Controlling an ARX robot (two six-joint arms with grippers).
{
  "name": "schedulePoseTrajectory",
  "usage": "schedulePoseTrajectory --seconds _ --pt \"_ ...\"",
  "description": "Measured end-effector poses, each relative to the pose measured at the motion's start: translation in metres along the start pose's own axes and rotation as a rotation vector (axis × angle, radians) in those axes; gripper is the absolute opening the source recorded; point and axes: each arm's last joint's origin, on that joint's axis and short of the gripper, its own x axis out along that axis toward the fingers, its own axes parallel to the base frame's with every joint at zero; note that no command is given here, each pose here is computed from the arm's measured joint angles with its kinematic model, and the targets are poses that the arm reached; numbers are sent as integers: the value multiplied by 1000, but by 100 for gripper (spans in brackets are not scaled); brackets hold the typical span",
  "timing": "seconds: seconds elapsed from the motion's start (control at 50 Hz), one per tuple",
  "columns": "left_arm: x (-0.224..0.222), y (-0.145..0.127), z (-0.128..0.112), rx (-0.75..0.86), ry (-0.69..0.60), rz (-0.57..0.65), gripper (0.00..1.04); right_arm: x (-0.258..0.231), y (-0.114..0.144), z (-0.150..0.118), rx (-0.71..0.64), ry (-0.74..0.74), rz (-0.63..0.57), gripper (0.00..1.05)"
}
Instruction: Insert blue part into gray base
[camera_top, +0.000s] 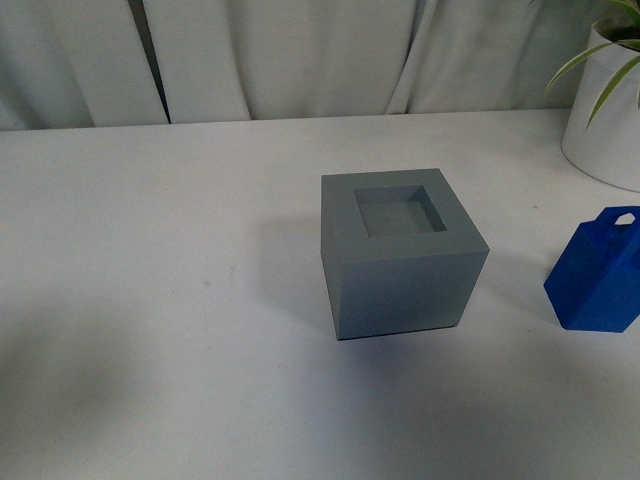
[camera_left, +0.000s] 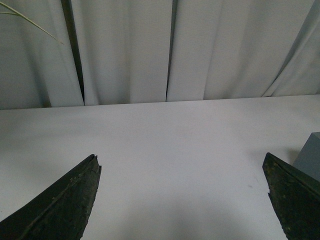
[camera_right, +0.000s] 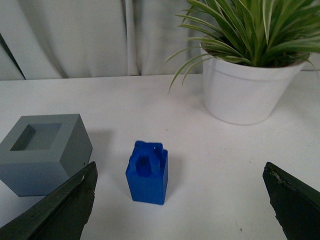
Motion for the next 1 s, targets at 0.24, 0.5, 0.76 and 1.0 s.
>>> schedulePoseTrajectory --seconds 0.24,0.5,0.76,1.0 --pt "0 0 0 0 0 0 99 47 -6 45 -121 191 205 97" --pt "0 0 0 0 0 0 99 81 -6 89 -299 341 415 97" --pt "0 0 0 0 0 0 99 107 -10 113 -532 539 603 97" --pt "0 0 0 0 0 0 99 140 -12 116 -817 814 771 97"
